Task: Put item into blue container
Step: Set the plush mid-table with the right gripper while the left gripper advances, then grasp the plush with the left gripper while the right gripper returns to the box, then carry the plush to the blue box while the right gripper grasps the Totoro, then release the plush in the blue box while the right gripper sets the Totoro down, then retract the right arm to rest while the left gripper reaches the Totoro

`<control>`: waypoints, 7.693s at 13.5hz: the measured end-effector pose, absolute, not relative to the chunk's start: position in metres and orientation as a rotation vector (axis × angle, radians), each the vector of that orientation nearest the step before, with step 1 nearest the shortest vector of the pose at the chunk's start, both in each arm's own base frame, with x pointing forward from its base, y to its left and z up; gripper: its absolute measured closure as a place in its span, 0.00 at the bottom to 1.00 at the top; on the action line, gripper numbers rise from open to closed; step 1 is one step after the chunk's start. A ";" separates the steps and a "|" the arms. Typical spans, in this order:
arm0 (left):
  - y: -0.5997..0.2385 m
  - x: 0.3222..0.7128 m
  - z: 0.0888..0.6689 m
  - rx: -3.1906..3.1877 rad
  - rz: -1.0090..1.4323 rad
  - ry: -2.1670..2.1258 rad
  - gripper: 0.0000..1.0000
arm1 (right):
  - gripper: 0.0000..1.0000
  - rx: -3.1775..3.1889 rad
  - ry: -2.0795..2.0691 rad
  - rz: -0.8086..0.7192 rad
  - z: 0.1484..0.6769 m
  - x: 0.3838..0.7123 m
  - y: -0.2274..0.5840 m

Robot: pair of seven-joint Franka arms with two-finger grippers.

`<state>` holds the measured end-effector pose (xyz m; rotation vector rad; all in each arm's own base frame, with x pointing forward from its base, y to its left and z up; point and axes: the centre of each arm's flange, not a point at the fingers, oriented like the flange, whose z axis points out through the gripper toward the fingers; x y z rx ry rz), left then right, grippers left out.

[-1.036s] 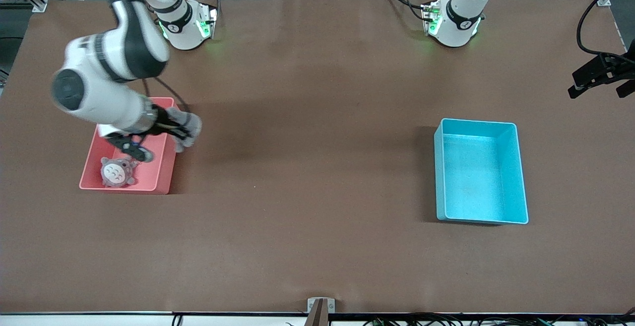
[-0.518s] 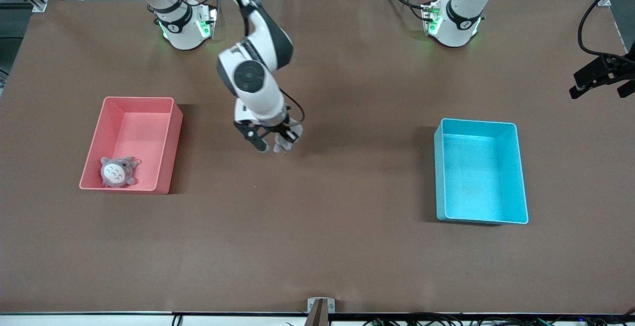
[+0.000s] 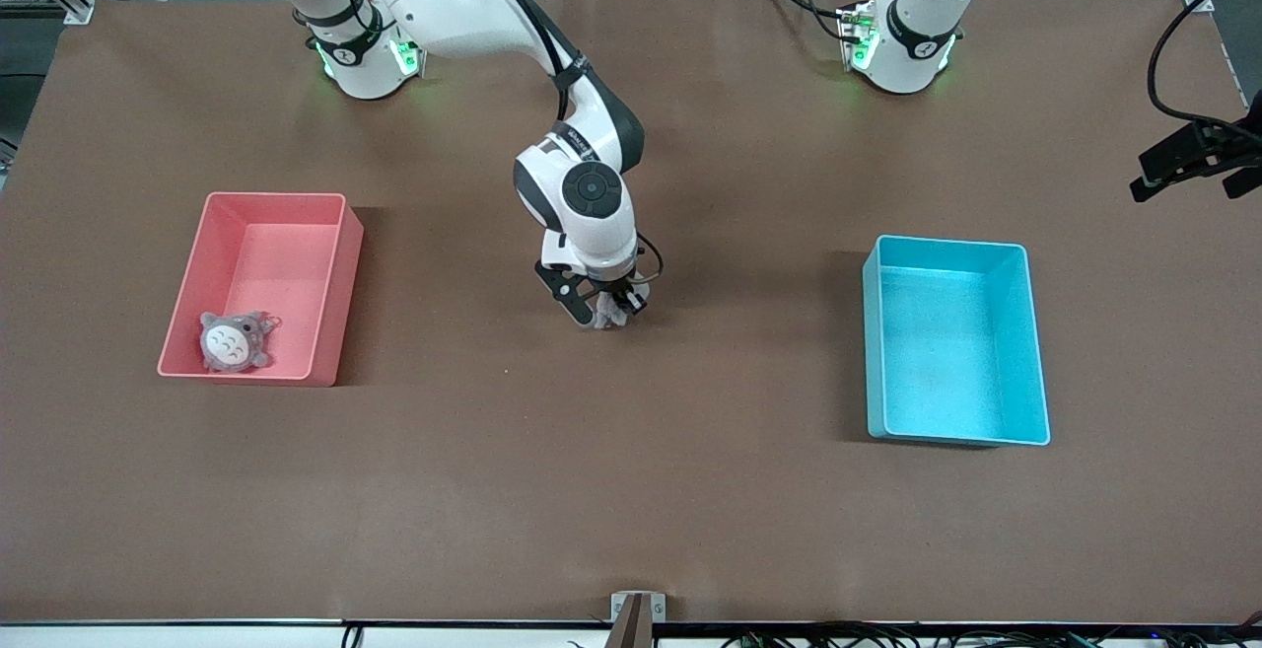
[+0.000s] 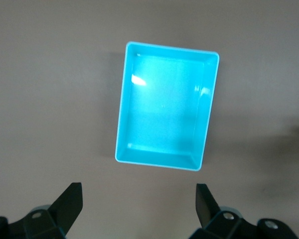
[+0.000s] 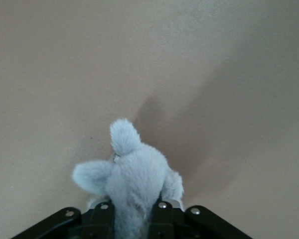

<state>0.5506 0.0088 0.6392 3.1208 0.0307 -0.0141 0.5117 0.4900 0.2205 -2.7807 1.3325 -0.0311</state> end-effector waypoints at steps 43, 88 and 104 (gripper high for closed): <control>-0.509 0.532 0.205 2.892 -0.085 0.448 0.04 | 0.16 -3.289 0.092 -0.128 0.211 0.555 -0.137; -0.035 0.566 0.226 3.163 -0.323 -0.092 0.80 | 0.00 -2.918 1.093 0.004 0.377 0.639 0.367; -0.197 0.580 0.395 3.163 -0.207 -0.147 0.00 | 0.00 -3.154 0.127 0.314 0.474 0.655 -0.083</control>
